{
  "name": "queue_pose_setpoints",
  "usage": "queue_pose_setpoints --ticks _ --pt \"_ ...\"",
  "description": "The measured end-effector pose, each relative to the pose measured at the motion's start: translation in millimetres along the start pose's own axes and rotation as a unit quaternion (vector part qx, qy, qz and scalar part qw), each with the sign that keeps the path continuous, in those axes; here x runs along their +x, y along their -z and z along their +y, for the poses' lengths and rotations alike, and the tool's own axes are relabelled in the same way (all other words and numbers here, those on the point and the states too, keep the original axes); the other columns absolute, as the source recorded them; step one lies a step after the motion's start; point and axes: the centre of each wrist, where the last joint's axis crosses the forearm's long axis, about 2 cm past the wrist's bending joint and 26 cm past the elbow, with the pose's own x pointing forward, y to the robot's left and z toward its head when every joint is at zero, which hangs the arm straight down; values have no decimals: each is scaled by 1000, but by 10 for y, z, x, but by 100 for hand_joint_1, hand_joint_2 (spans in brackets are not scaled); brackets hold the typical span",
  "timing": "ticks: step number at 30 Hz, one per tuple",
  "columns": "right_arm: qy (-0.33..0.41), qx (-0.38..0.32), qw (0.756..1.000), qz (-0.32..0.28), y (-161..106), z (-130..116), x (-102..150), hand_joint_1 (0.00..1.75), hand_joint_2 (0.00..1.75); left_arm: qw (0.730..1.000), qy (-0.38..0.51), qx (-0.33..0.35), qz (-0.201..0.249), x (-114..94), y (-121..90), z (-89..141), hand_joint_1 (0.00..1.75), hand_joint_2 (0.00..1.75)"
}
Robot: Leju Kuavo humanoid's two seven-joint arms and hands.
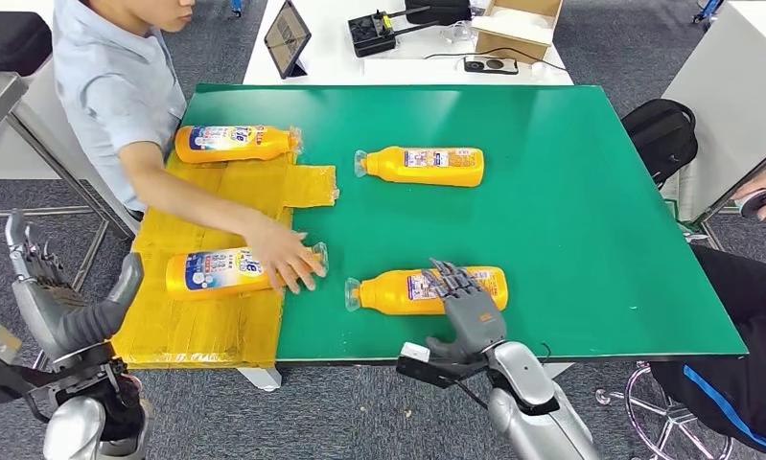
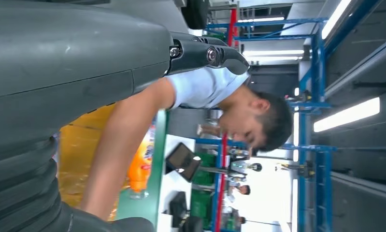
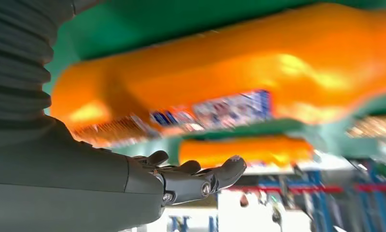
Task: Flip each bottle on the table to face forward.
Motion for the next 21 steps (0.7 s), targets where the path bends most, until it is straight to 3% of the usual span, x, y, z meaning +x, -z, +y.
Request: queue_pose_setpoints --ticks 15,21 --pt "-8 18 999 38 112 30 -104 0 175 999 -17 -22 16 90 -96 -170 0 175" --pt "-55 18 995 82 283 -32 -144 0 175 999 -9 -19 27 91 -126 -166 0 175"
